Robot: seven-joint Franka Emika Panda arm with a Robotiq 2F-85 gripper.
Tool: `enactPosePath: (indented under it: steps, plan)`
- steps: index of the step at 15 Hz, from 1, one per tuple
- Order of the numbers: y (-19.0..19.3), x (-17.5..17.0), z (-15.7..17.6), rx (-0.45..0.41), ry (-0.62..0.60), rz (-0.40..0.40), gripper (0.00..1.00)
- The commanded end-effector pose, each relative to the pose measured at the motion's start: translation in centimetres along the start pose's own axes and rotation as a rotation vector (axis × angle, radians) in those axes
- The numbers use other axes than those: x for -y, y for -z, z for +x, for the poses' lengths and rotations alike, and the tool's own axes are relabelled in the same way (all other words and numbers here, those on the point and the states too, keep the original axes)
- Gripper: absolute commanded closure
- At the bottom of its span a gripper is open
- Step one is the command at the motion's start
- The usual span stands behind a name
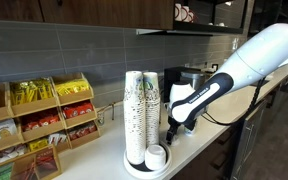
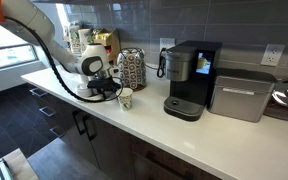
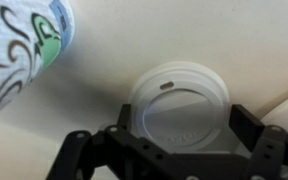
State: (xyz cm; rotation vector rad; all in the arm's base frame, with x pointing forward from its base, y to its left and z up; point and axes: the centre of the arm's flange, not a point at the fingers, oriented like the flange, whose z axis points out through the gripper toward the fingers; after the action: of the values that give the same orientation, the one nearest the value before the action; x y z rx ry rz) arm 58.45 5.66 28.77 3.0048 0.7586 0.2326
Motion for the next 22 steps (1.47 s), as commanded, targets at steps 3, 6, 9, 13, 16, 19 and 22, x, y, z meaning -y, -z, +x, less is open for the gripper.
enactPosePath:
  steps: [3,6,9,13,16,19,22]
  plan:
    - [-1.04,-0.43,0.28,-0.001,-0.012,-0.003,0.00]
    - [-1.11,-0.50,0.36,-0.001,-0.011,0.000,0.05]
    - [-0.96,-0.56,0.36,-0.003,-0.009,0.000,0.06]
    - [-0.60,-0.68,0.37,-0.006,-0.014,-0.001,0.10]
    - [-0.42,-0.87,0.31,-0.009,-0.019,-0.002,0.11]
    - [-0.37,-0.99,0.18,-0.008,-0.021,-0.002,0.09]
    - [-0.21,-1.05,0.10,-0.009,-0.023,-0.003,0.11]
